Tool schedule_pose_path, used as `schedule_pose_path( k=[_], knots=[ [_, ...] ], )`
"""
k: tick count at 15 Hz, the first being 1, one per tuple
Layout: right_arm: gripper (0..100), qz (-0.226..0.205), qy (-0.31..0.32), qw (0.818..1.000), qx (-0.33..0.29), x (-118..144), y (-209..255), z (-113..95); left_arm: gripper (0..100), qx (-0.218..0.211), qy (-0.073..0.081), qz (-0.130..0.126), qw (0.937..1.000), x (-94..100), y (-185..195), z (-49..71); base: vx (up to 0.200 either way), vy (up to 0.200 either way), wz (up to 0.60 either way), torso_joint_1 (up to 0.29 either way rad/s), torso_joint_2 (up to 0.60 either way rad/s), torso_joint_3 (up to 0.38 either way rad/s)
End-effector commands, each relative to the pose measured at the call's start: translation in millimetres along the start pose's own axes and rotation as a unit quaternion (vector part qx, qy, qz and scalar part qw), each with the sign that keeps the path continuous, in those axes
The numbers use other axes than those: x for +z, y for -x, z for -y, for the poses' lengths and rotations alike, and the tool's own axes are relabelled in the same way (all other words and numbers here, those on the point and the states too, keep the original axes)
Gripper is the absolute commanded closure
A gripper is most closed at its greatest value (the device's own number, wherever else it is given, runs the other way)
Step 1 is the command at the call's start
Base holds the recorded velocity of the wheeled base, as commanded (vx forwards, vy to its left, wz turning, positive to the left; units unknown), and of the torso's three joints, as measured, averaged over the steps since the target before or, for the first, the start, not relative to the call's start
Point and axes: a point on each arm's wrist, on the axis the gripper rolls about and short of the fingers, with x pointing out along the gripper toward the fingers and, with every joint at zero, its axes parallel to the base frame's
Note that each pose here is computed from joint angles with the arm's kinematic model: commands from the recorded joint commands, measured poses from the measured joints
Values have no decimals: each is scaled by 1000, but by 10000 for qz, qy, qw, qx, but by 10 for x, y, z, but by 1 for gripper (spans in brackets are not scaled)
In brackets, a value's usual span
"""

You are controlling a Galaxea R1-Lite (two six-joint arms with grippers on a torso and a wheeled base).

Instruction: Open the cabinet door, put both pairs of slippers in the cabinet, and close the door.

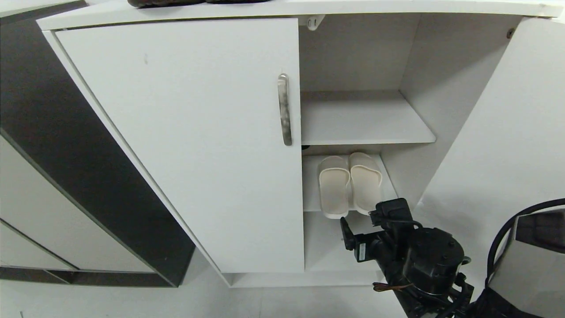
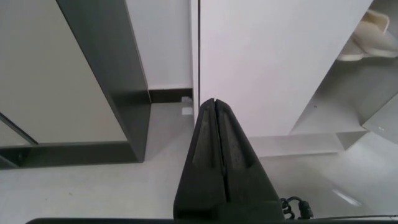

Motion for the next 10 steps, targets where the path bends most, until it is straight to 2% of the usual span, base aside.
schedule_pose_path(
  k=[1,6,10],
  knots=[
    [0,-3,6,10000,43,13,35,11,100,2,1,-8,10000,0,-1,0,0,0,0,7,2,198],
    [0,-308,249,9958,821,-51,289,152,100,9,1,-8,10000,0,-1,0,0,0,0,0,4,201],
    [0,-186,164,9916,1267,68,427,214,100,2,1,-8,10000,0,-1,0,0,0,0,1,2,172]
  ],
)
